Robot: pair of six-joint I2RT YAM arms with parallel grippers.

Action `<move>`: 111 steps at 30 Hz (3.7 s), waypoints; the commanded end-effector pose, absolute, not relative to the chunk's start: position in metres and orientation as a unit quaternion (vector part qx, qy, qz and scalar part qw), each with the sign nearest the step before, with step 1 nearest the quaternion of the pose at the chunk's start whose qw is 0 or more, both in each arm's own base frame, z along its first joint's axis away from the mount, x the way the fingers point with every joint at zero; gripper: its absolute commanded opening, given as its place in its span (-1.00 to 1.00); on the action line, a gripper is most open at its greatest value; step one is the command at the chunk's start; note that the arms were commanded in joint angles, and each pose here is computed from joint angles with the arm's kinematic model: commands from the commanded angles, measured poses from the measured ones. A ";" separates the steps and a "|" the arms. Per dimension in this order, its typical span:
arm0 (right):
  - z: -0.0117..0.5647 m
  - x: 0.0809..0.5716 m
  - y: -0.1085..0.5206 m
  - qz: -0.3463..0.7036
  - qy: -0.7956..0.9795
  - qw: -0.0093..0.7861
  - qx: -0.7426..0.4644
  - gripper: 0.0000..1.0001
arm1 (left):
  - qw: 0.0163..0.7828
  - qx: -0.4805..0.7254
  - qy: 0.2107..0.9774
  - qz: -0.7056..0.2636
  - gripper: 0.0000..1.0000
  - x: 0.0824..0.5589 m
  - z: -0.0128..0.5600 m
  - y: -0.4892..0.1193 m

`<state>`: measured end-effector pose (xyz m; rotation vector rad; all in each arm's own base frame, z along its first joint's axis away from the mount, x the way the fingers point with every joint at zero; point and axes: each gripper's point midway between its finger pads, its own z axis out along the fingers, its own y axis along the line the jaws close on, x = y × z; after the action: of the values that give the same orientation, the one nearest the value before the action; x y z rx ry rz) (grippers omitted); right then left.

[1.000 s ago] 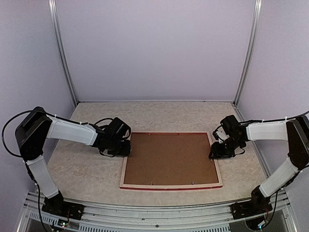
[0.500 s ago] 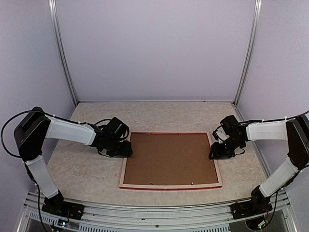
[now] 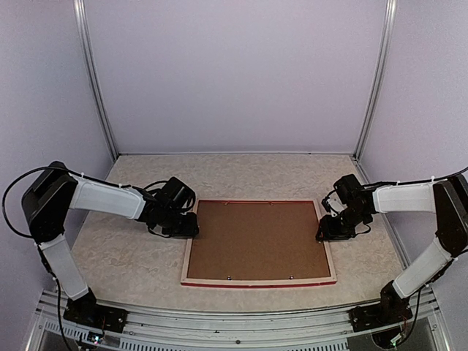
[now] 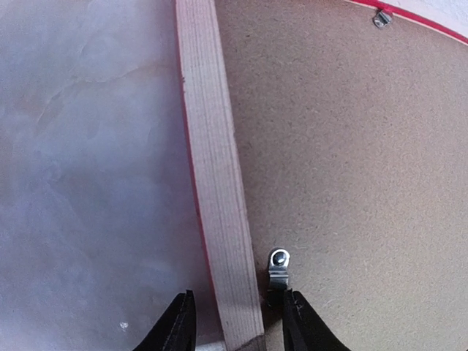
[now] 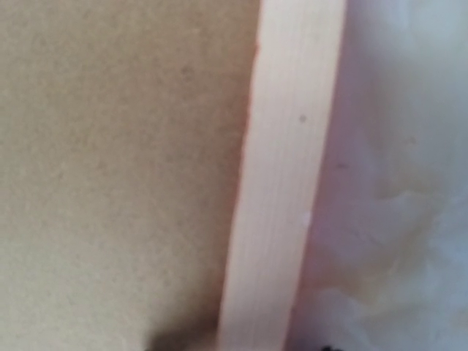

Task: Put the photo into the frame
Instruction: Press the fastener onto the backboard.

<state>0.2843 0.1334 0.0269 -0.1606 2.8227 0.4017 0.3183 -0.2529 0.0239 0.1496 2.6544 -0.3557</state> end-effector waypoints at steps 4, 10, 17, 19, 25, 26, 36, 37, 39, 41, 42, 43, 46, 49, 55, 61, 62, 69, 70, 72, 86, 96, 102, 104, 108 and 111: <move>0.025 0.281 0.137 0.143 0.978 0.137 -0.065 -0.01 | 0.204 0.047 0.971 -0.118 -0.32 0.316 0.006 -0.243; 0.026 0.281 0.137 0.145 0.978 0.138 -0.065 -0.01 | 0.213 0.025 0.969 -0.123 -0.48 0.316 0.005 -0.235; 0.024 0.281 0.138 0.146 0.978 0.137 -0.067 -0.02 | 0.243 0.035 0.958 -0.148 -0.52 0.328 0.025 -0.244; 0.024 0.281 0.138 0.146 0.978 0.136 -0.067 -0.02 | 0.251 0.040 0.954 -0.159 -0.55 0.330 0.029 -0.248; 0.024 0.280 0.138 0.146 0.978 0.136 -0.068 -0.03 | 0.284 0.046 0.940 -0.183 -0.26 0.338 0.054 -0.255; 0.024 0.280 0.138 0.145 0.977 0.137 -0.068 -0.02 | 0.285 0.046 0.939 -0.184 -0.07 0.339 0.056 -0.256; 0.024 0.280 0.137 0.143 0.978 0.137 -0.069 -0.02 | 0.269 0.064 0.947 -0.164 0.29 0.338 0.045 -0.258; 0.023 0.280 0.137 0.144 0.978 0.136 -0.069 -0.03 | 0.266 0.066 0.948 -0.159 0.29 0.337 0.043 -0.257; 0.023 0.281 0.138 0.144 0.978 0.137 -0.069 -0.02 | 0.261 0.067 0.952 -0.145 0.26 0.335 0.036 -0.254; 0.023 0.280 0.139 0.146 0.977 0.135 -0.070 -0.02 | 0.257 0.069 0.954 -0.139 0.16 0.334 0.032 -0.253; 0.022 0.280 0.139 0.146 0.977 0.135 -0.070 -0.02 | 0.256 0.069 0.955 -0.137 0.15 0.333 0.031 -0.252; 0.022 0.280 0.138 0.147 0.977 0.135 -0.070 -0.02 | 0.255 0.071 0.955 -0.136 0.15 0.332 0.030 -0.252; 0.021 0.279 0.139 0.147 0.978 0.134 -0.069 -0.03 | 0.251 0.078 0.956 -0.129 0.16 0.330 0.026 -0.253; 0.020 0.279 0.139 0.148 0.978 0.134 -0.069 -0.03 | 0.250 0.081 0.957 -0.118 0.15 0.330 0.023 -0.252; 0.021 0.279 0.139 0.148 0.977 0.133 -0.070 -0.03 | 0.259 0.080 0.957 -0.101 -0.13 0.335 0.022 -0.249; 0.020 0.279 0.139 0.148 0.977 0.133 -0.069 -0.03 | 0.263 0.079 0.957 -0.094 -0.35 0.337 0.022 -0.246; 0.020 0.279 0.139 0.148 0.978 0.132 -0.070 -0.03 | 0.263 0.080 0.957 -0.094 -0.37 0.337 0.021 -0.247; 0.019 0.278 0.139 0.148 0.978 0.131 -0.070 -0.03 | 0.270 0.083 0.954 -0.104 -0.56 0.339 0.023 -0.250; 0.019 0.278 0.139 0.148 0.978 0.132 -0.070 -0.04 | 0.271 0.085 0.953 -0.107 -0.58 0.339 0.024 -0.251; 0.019 0.278 0.139 0.147 0.978 0.131 -0.071 -0.04 | 0.275 0.088 0.951 -0.109 -0.61 0.339 0.026 -0.251; 0.024 0.276 0.134 0.138 0.980 0.133 -0.060 0.16 | 0.269 0.089 0.945 -0.163 0.28 0.332 0.040 -0.259; 0.031 0.267 0.130 0.137 0.982 0.125 -0.038 0.31 | 0.257 0.081 0.952 -0.145 0.29 0.322 0.036 -0.249; 0.028 0.263 0.129 0.137 0.983 0.120 -0.029 0.24 | 0.254 0.082 0.953 -0.144 0.29 0.319 0.034 -0.249; 0.026 0.262 0.130 0.137 0.983 0.117 -0.030 0.20 | 0.253 0.083 0.954 -0.141 0.29 0.319 0.034 -0.250; 0.023 0.263 0.130 0.133 0.984 0.116 -0.031 0.19 | 0.253 0.083 0.954 -0.139 0.29 0.318 0.034 -0.251; 0.022 0.265 0.131 0.133 0.983 0.120 -0.031 0.16 | 0.252 0.085 0.954 -0.139 0.29 0.317 0.033 -0.252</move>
<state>0.2672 0.1302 0.0254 -0.0924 2.8695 0.4035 0.3186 -0.2523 0.0290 0.2404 2.6012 -0.3885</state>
